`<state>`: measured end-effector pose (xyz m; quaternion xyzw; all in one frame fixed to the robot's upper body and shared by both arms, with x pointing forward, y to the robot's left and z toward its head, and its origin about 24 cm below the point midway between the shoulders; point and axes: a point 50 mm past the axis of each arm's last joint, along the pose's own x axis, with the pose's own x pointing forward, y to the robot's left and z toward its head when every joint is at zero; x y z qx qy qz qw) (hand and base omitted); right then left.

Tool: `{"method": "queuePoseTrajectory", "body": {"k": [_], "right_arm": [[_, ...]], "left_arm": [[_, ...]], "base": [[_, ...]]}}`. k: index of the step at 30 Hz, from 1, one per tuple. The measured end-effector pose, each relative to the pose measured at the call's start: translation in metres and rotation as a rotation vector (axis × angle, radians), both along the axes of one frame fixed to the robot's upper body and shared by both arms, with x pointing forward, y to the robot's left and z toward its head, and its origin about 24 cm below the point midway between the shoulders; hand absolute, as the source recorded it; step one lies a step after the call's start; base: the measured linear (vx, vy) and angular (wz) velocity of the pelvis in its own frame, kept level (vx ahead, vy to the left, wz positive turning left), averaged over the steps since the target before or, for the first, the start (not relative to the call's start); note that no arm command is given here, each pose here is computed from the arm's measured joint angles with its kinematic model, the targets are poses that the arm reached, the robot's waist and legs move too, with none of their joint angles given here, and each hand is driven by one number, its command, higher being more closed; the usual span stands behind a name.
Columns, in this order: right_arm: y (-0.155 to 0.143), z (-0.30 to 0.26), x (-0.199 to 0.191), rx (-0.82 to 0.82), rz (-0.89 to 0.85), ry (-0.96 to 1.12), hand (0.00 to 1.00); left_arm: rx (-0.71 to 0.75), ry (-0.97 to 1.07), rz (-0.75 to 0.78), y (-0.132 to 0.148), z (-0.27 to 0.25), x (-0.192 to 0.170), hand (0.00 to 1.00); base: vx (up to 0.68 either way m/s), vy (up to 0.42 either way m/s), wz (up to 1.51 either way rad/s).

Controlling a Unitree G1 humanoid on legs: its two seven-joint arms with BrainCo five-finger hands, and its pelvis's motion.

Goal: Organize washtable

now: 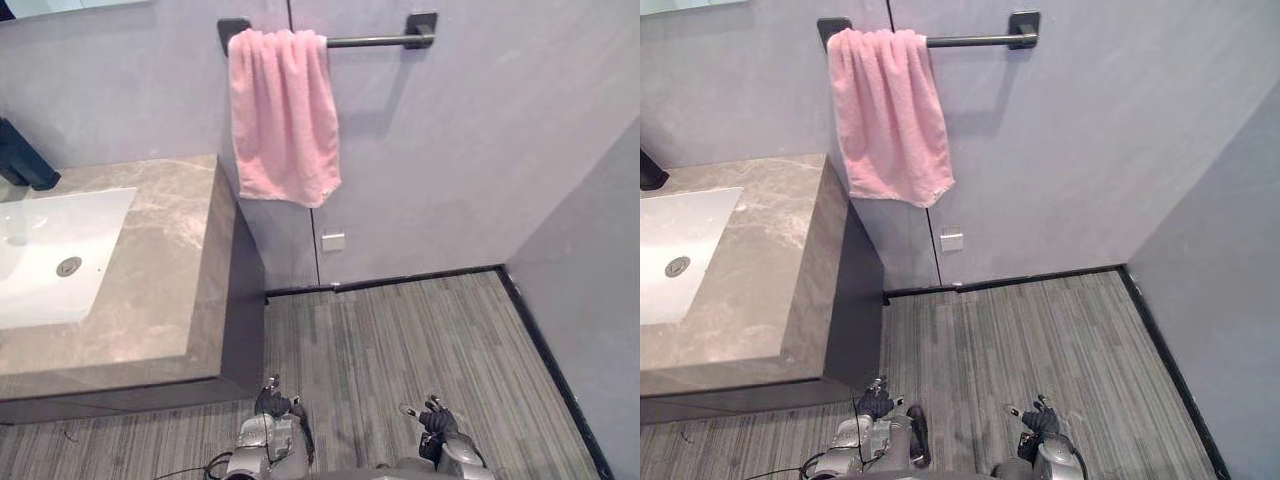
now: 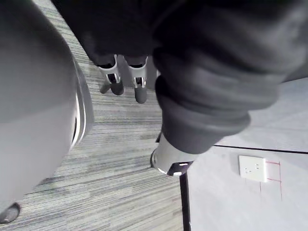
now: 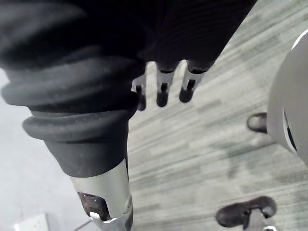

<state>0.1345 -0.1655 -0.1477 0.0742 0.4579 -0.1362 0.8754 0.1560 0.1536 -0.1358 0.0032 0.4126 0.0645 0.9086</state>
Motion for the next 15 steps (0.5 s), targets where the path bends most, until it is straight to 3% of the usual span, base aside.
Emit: {"method": "queuePoseTrajectory", "body": {"k": [8, 15], "right_arm": [[0.003, 0.001, 0.001, -0.018, 0.053, -0.011, 0.00], [0.003, 0.003, 0.005, -0.023, 0.054, -0.029, 0.00]], "left_arm": [[0.032, 0.050, -0.058, 0.003, -0.006, -0.008, 0.00], [0.030, 0.075, -0.058, 0.003, -0.009, -0.013, 0.00]], "base": [[0.29, 0.145, -0.03], [0.30, -0.116, 0.59]]}}
